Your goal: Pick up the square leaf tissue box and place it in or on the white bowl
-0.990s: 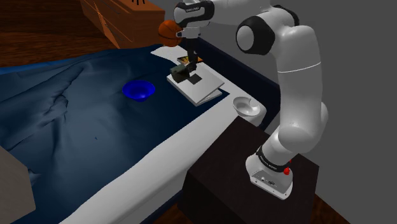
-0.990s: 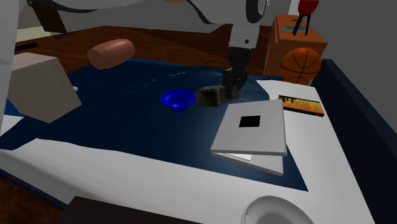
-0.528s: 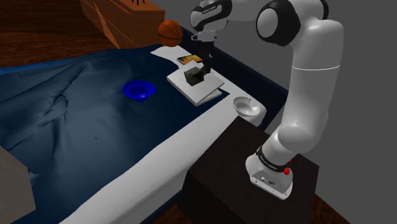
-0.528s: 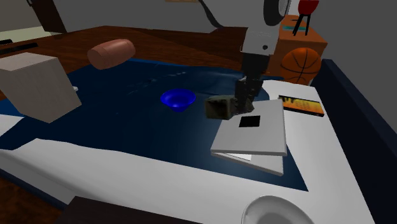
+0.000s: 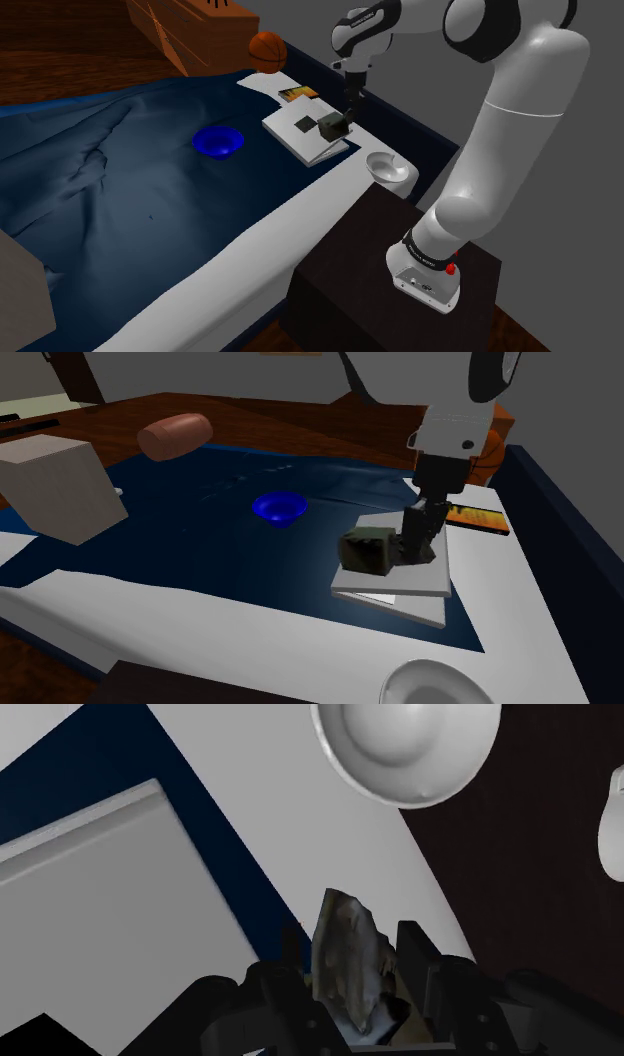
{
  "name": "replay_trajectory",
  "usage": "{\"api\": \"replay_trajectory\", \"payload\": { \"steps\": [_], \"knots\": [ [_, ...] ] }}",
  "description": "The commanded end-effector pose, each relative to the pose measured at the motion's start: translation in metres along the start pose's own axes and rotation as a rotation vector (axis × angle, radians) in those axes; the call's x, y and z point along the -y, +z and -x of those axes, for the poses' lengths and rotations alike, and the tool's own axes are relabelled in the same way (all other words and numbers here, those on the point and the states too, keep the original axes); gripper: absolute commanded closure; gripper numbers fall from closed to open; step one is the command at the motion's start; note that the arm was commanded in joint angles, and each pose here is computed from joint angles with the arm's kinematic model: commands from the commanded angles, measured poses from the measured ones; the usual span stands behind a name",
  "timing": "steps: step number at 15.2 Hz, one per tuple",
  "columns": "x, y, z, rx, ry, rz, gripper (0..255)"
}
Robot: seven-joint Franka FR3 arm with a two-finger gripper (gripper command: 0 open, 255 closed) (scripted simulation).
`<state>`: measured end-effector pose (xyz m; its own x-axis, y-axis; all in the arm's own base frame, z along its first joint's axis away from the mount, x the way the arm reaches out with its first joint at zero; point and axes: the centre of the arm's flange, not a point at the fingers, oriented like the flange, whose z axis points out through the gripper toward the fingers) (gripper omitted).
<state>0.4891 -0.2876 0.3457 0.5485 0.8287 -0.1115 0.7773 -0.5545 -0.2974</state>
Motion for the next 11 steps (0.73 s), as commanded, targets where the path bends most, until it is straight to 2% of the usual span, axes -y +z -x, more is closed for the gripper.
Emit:
{"api": "replay_trajectory", "payload": {
  "steps": [1,11],
  "knots": [
    [0.012,0.007,0.024,-0.001,-0.001,0.001,255],
    [0.07,0.034,0.14,-0.001,-0.001,0.001,255]
  ]
}}
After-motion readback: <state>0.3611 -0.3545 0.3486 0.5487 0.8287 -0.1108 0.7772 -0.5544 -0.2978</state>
